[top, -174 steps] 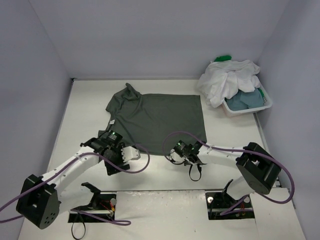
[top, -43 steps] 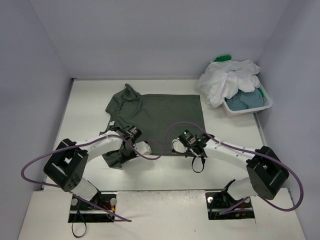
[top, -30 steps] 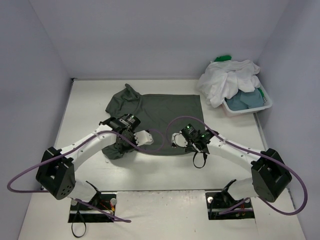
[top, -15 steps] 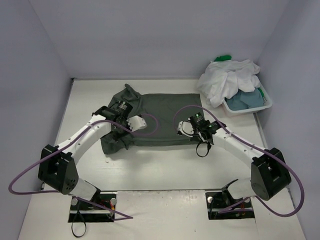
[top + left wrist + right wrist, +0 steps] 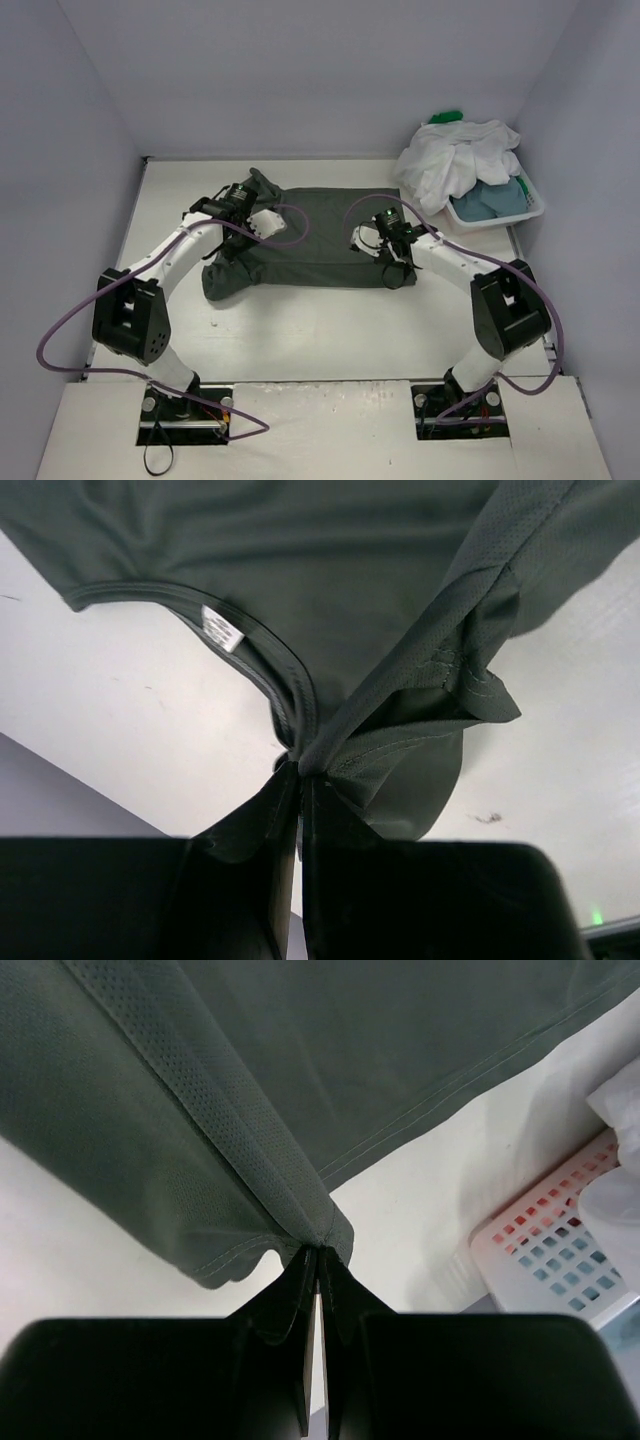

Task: Fold and stack the t-shirts
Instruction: Fold the flattened T-shirt at the center of the board.

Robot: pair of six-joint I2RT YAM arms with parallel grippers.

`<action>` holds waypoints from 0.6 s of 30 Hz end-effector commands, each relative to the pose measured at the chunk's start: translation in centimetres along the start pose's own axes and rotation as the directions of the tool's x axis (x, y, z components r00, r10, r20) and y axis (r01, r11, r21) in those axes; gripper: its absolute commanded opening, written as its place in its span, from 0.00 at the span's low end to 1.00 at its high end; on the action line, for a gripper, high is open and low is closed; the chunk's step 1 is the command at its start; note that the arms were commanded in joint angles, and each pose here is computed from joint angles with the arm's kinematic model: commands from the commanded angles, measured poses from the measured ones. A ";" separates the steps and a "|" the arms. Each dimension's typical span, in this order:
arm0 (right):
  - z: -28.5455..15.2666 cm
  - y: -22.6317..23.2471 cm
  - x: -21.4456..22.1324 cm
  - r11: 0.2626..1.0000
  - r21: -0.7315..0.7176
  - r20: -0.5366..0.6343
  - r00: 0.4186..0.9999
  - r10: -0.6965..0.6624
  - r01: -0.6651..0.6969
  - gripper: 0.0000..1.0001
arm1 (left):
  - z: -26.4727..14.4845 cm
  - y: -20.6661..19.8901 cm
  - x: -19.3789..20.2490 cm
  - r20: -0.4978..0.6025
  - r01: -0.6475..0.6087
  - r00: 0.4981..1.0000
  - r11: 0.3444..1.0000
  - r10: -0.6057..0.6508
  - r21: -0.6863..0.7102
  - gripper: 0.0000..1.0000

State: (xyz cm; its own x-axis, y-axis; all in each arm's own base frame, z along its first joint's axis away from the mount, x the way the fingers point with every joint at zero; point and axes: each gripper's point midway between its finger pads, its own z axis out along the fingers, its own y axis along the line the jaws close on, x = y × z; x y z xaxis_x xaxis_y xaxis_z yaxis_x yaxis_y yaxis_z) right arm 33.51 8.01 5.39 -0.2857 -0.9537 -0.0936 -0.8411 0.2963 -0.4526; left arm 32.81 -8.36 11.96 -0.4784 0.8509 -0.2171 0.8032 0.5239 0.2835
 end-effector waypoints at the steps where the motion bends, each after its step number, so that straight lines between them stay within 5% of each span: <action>1: -0.2 -3.4 -1.6 0.996 0.075 0.051 0.998 0.039 -0.043 0.00 | -1.7 3.5 -2.5 0.086 0.019 0.996 0.993 -0.010 -0.114 0.00; 18: 3.6 -6.5 -1.1 0.988 0.132 -0.005 0.997 0.081 -0.080 0.00 | 1.5 7.9 -6.4 0.092 0.009 0.996 0.981 0.009 -0.192 0.00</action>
State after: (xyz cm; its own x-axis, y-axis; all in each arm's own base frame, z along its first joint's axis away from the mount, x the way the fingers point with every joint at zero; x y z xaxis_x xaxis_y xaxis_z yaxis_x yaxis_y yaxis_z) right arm 38.25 7.33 3.24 -0.3425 -0.9341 -0.1002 -0.8040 0.3466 -0.4831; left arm 39.71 -9.81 11.21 -0.4647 0.8516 -0.2424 0.7719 0.5238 0.3604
